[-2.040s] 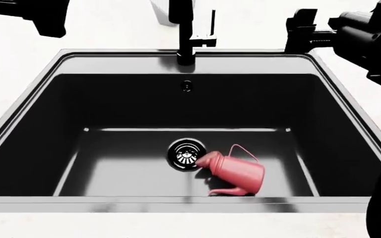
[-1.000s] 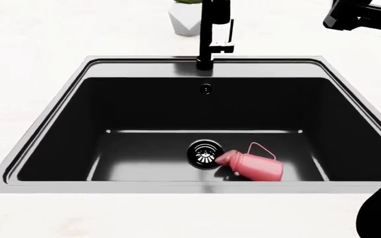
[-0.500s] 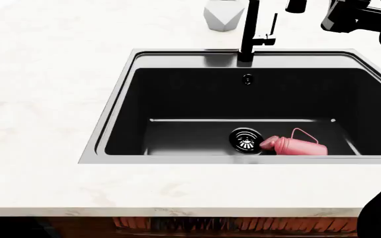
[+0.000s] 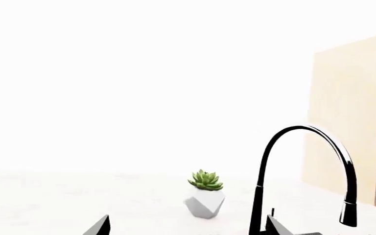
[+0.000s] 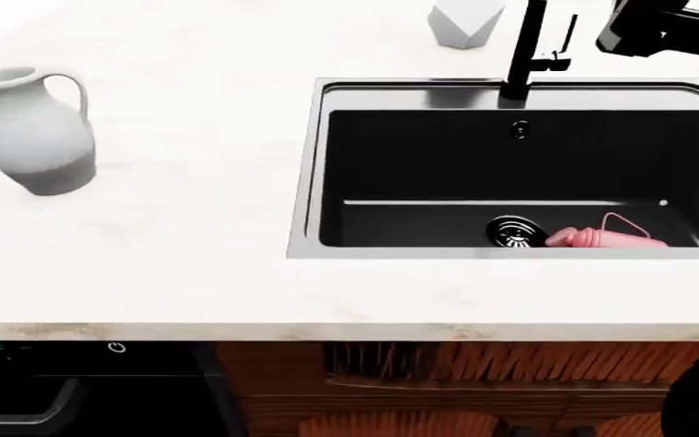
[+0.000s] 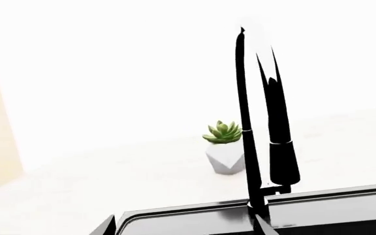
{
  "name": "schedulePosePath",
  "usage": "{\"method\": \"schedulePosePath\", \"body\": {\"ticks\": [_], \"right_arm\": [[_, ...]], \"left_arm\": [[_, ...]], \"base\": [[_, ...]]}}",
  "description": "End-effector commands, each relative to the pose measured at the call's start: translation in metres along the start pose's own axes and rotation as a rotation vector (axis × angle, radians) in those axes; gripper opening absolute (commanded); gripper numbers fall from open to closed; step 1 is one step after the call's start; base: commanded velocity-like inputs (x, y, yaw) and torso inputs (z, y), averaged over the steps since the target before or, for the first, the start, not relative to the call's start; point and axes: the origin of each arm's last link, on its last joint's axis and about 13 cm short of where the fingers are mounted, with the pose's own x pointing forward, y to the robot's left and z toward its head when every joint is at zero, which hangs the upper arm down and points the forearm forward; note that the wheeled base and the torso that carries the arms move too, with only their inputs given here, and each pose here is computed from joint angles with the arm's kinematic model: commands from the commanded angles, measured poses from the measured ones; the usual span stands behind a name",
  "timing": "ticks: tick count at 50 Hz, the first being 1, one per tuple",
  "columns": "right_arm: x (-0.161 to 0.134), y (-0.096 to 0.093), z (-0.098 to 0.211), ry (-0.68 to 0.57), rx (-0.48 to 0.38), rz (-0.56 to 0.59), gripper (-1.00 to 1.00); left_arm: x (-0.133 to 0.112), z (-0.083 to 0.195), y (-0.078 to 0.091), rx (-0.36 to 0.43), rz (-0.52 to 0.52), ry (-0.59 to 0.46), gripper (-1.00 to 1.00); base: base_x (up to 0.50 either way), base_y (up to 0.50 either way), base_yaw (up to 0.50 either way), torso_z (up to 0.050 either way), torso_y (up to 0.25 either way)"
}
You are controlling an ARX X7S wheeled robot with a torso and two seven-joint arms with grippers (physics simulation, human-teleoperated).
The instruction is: Pick the jug and teapot and place them in the sink. Then turn on the water.
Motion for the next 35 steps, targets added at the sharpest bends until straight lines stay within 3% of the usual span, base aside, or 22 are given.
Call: {"method": "schedulePosePath", "body": {"ticks": [1,25,35], "right_arm": [[-0.0003,0.0001,-0.0019,0.000,0.008,0.003,1.00],[0.0033,0.0021,0.0001,-0.010,0.019,0.008,1.00],[0.0062,-0.0005,0.0032,-0.022,0.033,-0.019,1.00]], "left_arm": [[0.0000,-0.0001,0.0000,-0.004,-0.003,0.002,1.00],[0.0001,-0.0001,0.0001,-0.005,-0.024,0.006,1.00],[-0.0001,0.0000,0.0000,-0.015,-0.036,0.016,1.00]], "base": [[0.00,0.50,0.00,0.000,0.000],[0.00,0.50,0.00,0.000,0.000],[0.31,0.46,0.00,0.000,0.000]]}}
